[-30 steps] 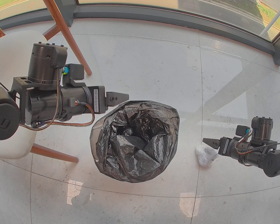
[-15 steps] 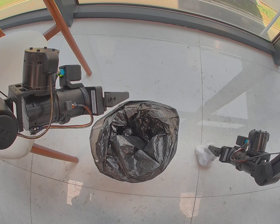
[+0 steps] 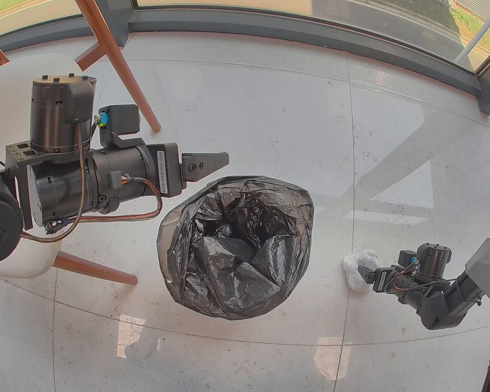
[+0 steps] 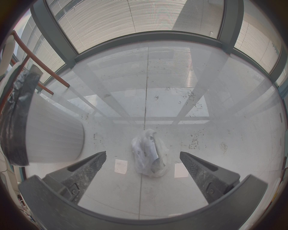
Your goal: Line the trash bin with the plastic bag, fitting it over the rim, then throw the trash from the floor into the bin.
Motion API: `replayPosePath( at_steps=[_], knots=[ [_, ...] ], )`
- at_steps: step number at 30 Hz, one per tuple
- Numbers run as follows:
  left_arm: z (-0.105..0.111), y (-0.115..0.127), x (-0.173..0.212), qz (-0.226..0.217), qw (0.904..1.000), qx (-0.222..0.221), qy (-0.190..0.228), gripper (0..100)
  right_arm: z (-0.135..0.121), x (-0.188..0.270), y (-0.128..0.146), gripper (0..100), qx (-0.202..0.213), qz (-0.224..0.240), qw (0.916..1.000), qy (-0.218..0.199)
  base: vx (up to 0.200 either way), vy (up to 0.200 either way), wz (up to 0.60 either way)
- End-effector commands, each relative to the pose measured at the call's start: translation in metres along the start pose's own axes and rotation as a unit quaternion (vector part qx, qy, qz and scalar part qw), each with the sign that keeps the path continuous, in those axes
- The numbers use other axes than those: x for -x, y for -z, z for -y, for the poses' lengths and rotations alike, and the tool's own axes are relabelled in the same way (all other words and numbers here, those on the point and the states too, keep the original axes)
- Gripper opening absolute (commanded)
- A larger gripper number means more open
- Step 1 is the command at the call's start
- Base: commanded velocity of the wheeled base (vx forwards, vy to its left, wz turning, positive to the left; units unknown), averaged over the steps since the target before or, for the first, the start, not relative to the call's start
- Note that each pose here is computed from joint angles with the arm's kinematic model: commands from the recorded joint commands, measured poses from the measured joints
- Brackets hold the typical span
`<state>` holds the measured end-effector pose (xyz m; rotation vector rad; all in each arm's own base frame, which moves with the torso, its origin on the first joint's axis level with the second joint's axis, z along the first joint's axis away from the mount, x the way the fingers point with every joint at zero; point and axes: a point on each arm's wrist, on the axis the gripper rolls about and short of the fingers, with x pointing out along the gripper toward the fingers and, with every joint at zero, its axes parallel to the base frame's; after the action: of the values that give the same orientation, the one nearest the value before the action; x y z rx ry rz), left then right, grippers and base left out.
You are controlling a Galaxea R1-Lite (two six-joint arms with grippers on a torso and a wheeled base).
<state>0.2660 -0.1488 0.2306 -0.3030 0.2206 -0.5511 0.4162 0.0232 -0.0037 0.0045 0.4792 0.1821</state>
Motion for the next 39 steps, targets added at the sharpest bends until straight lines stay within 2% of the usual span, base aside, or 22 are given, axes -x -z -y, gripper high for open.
replayPosePath(
  at_steps=[1, 3, 4, 8, 13, 14, 17, 18, 21, 23, 26, 28, 32, 36, 39],
  knots=[
    [0.002, -0.003, 0.003, 0.005, 1.0, 0.0, 0.004, 100, 0.007, -0.03, 0.026, 100, 0.002, -0.019, 0.9998, 0.002, 0.0, 0.0, 0.0],
    [0.002, -0.003, 0.003, 0.003, 1.0, -0.001, 0.007, 100, 0.008, -0.036, 0.035, 100, 0.001, -0.028, 0.9996, 0.001, 0.0, 0.0, 0.0],
    [0.002, -0.003, 0.003, 0.003, 0.9999, -0.001, 0.011, 100, 0.008, -0.042, 0.045, 0, 0.0, -0.038, 0.9993, 0.001, 0.0, 0.0, 0.0],
    [0.003, -0.003, 0.004, 0.003, 0.9999, -0.002, 0.017, 100, 0.008, -0.052, 0.058, 0, -0.002, -0.041, 0.9991, -0.002, 0.0, 0.0, 0.0],
    [0.007, -0.01, 0.012, 0.013, 0.9996, -0.003, 0.023, 100, 0.01, -0.049, 0.042, 0, -0.004, -0.019, 0.9998, -0.001, 0.0, 0.0, 0.0],
    [0.007, -0.01, 0.012, 0.013, 0.9996, -0.003, 0.023, 100, 0.009, -0.045, 0.033, 0, -0.002, -0.009, 1.0, 0.0, 0.0, 0.0, 0.0],
    [0.009, -0.015, 0.018, 0.023, 0.9994, -0.004, 0.026, 100, -0.001, -0.01, -0.029, 0, 0.003, 0.053, 0.9986, -0.007, 0.0, 0.0, 0.0],
    [0.01, -0.017, 0.021, 0.027, 0.9992, -0.005, 0.028, 100, -0.003, 0.0, -0.041, 0, -0.001, 0.064, 0.9979, -0.008, 0.0, 0.0, 0.0],
    [0.013, -0.02, 0.025, 0.033, 0.9989, -0.006, 0.033, 100, -0.029, 0.05, -0.09, 0, -0.021, 0.095, 0.9947, -0.033, 0.0, 0.0, 0.0],
    [0.013, -0.021, 0.027, 0.035, 0.9988, -0.006, 0.034, 100, -0.045, 0.081, -0.11, 0, -0.036, 0.104, 0.9925, -0.053, 0.0, 0.0, 0.0],
    [0.016, -0.022, 0.036, 0.039, 0.9985, -0.006, 0.038, 100, -0.084, 0.136, -0.133, 0, -0.05, 0.111, 0.9869, -0.107, 0.0, 0.0, 0.0],
    [0.014, -0.014, 0.037, 0.027, 0.9989, -0.013, 0.035, 100, -0.104, 0.166, -0.133, 0, -0.055, 0.093, 0.9837, -0.144, 0.0, 0.0, 0.0],
    [0.015, -0.014, 0.038, 0.028, 0.9965, -0.069, 0.039, 100, -0.142, 0.206, -0.114, 0, -0.038, 0.056, 0.9742, -0.216, 0.0, 0.0, 0.0],
    [0.018, -0.022, 0.045, 0.044, 0.9951, -0.076, 0.047, 100, -0.177, 0.222, -0.1, 0, -0.011, 0.038, 0.9603, -0.276, 0.0, 0.0, 0.0],
    [0.02, -0.026, 0.05, 0.052, 0.9945, -0.077, 0.049, 100, -0.19, 0.224, -0.098, 0, -0.002, 0.033, 0.9553, -0.294, 0.0, 0.0, 0.0]
  ],
)
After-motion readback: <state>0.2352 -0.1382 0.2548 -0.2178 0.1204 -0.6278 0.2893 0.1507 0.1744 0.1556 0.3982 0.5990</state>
